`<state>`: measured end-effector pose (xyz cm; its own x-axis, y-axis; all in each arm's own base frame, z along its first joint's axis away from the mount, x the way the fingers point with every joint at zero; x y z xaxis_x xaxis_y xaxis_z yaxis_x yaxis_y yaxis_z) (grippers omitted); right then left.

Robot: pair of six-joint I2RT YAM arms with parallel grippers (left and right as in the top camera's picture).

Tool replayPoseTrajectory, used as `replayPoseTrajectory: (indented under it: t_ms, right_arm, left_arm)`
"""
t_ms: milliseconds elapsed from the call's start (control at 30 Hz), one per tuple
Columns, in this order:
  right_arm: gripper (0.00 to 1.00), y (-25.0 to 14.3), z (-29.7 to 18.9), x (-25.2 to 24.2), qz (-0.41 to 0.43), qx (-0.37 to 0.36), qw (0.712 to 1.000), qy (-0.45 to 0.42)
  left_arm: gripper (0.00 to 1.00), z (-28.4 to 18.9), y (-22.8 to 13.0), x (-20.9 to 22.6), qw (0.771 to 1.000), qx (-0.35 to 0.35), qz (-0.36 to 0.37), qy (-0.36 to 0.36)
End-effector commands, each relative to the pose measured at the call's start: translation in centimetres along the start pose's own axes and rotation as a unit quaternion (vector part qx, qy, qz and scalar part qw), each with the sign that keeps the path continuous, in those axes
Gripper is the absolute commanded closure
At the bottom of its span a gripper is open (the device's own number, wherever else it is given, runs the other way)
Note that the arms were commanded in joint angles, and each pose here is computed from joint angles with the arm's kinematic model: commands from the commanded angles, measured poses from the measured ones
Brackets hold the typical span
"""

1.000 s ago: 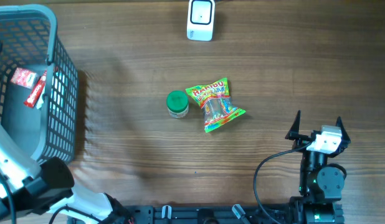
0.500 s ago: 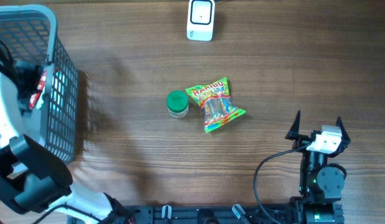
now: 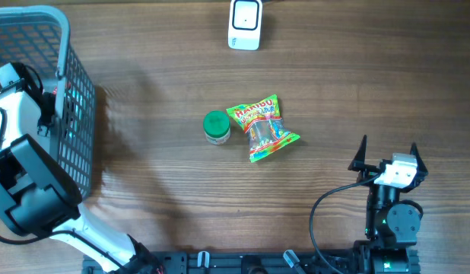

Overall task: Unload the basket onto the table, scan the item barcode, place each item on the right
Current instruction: 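Return left gripper to basket and grasp mint-green wipes pack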

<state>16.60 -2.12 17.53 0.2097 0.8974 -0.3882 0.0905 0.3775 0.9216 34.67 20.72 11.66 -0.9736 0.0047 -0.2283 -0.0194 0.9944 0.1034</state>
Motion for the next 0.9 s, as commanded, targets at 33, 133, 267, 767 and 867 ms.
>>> replayPoseTrajectory:
  t_ms: [33,133,267,767,867]
  right_arm:
    - [0.0,0.0,0.0,0.2,-0.003,-0.003,1.0,0.008]
    - [0.0,0.0,0.0,0.2,-0.003,-0.003,1.0,0.008]
    - [0.0,0.0,0.0,0.2,-0.003,-0.003,1.0,0.008]
    - [0.0,0.0,0.0,0.2,-0.003,-0.003,1.0,0.008]
    - [0.0,0.0,0.0,0.2,-0.003,-0.003,1.0,0.008]
  left_arm:
    - [0.96,1.4,-0.2,1.0,0.999,0.008,0.004,0.031]
    - [0.96,-0.6,0.3,0.7,1.0,-0.002,0.0,0.017]
    - [0.96,-6.2,1.7,0.0,0.999,-0.029,-0.011,-0.022]
    - [0.94,-32.4,-2.8,4.2,0.948,-0.193,0.003,-0.252]
    - [0.3,-31.9,-2.0,5.0,0.951,-0.228,-0.014,-0.207]
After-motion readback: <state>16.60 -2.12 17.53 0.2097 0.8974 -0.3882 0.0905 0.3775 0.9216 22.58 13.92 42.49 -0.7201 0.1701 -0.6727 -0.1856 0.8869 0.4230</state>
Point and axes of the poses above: each gripper's point midway between its finger pads, its own z axis out along the fingers, its own x axis along the line the jaws close on, y = z × x, the point moved 8 cm from there along -z, back along the fingers, and after that the axes turned 15 degrees about -z, right-handed, at the moved point
